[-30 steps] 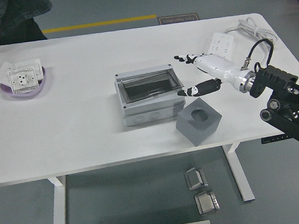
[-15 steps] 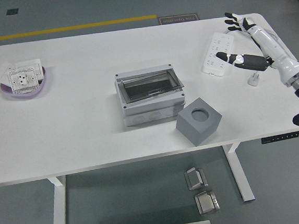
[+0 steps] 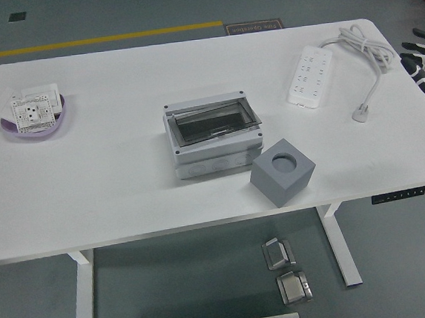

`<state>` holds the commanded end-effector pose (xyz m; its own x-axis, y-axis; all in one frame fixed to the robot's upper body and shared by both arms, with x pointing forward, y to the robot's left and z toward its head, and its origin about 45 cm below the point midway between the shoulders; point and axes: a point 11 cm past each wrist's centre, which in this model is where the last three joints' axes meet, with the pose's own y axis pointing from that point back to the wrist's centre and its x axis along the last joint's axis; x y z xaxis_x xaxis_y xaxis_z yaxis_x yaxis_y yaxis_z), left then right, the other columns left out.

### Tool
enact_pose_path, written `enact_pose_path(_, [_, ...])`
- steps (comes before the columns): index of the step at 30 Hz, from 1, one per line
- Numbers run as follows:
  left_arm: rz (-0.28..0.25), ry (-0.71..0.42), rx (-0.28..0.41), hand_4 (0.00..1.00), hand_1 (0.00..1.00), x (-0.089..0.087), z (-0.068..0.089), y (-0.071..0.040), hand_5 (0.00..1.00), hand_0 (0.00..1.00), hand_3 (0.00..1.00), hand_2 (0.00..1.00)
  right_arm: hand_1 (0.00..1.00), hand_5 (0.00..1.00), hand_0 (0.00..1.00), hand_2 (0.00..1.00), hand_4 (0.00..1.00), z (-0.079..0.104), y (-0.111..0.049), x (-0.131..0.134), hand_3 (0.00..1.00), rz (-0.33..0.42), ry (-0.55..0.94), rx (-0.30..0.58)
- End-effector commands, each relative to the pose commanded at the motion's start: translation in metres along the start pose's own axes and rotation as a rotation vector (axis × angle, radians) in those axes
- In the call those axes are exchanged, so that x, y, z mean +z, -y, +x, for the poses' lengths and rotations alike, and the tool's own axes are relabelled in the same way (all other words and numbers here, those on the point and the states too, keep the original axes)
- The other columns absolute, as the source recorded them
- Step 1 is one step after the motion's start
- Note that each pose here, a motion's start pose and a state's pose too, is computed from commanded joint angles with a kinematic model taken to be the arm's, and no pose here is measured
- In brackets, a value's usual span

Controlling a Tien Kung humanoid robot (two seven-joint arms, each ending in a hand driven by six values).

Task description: Pick up the cylinder from the cube,place it in the box,flap close box

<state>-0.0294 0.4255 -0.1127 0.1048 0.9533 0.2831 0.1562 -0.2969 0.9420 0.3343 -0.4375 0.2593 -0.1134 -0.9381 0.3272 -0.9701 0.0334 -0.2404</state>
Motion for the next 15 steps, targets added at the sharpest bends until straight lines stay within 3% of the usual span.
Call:
enact_pose_path(8, [0.017, -0.002, -0.019, 0.499, 0.708, -0.0057, -0.0082, 0.0009, 0.187, 0.679, 0.651, 0.549, 0.756, 0.635, 0.837, 0.786, 0.905, -0.0002, -0.0045, 0.0046, 0.84, -0.007, 0.085, 0.016])
enact_pose_path(15, [0.019, -0.009, -0.015, 0.506, 0.708, -0.0067, -0.0062, 0.001, 0.189, 0.679, 0.652, 0.549, 0.746, 0.638, 0.825, 0.776, 0.91, 0.0009, -0.0042, 0.0038, 0.829, 0.001, 0.09, 0.025])
